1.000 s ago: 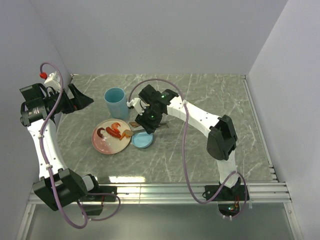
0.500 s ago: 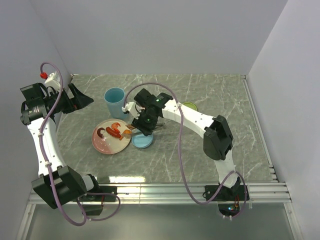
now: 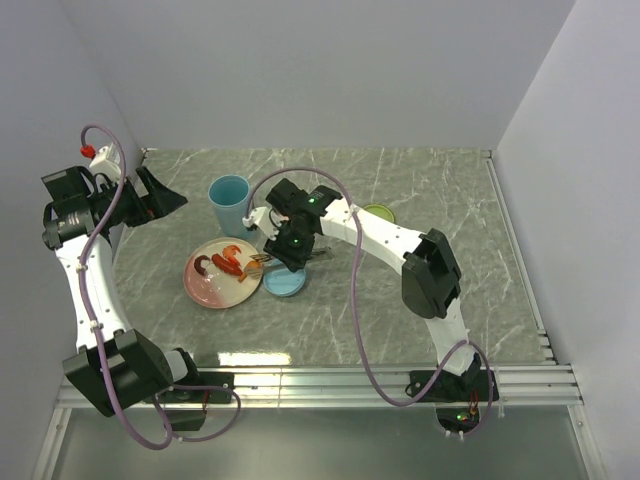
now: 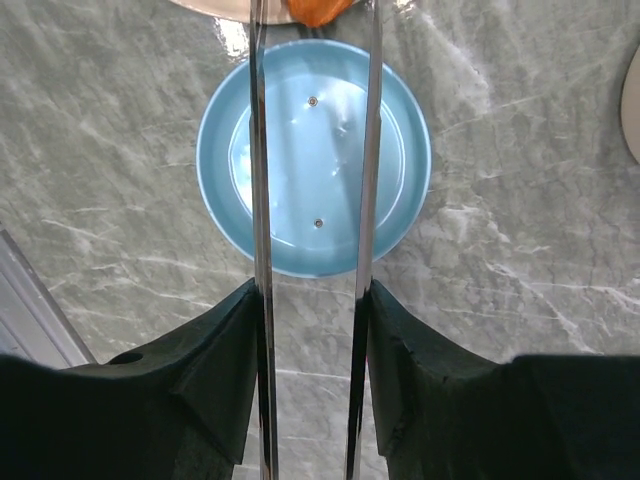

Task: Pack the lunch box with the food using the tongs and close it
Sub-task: Pick up the food using the clamp

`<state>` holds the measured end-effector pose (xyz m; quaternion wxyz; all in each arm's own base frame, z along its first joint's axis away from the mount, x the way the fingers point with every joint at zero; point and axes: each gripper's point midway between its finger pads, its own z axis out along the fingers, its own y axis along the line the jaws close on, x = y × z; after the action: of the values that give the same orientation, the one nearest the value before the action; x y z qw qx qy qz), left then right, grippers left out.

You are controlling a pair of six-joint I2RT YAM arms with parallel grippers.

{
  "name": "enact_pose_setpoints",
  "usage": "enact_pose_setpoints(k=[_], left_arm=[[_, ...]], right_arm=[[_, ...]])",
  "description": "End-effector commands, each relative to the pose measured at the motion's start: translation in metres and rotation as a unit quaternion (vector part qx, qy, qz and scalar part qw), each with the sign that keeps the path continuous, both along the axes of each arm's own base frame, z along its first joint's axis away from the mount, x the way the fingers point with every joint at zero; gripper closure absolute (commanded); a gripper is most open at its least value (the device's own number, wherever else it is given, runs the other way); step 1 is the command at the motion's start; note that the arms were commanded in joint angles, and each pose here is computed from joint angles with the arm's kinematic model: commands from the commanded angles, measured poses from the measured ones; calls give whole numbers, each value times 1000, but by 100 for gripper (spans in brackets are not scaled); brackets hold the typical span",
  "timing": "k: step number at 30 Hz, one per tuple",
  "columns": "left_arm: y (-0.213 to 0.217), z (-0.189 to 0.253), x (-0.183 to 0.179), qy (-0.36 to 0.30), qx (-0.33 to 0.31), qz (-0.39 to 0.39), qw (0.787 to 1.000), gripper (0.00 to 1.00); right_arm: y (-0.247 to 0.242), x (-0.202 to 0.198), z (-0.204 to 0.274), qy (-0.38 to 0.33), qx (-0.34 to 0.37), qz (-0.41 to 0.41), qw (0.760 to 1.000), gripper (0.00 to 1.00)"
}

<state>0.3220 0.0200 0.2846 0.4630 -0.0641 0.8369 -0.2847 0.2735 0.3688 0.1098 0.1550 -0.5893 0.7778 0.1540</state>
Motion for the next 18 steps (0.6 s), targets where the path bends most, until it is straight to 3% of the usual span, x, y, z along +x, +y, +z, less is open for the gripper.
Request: enact_pose_setpoints(k=[1, 18], left_arm=[[0, 3, 4, -17, 0, -9, 1000, 1], [-1, 15, 0, -26, 7, -8, 1000, 1]], right_arm=[[10, 5, 22, -15, 20, 7, 1000, 57], [28, 0, 104, -38, 125, -8, 991, 70]])
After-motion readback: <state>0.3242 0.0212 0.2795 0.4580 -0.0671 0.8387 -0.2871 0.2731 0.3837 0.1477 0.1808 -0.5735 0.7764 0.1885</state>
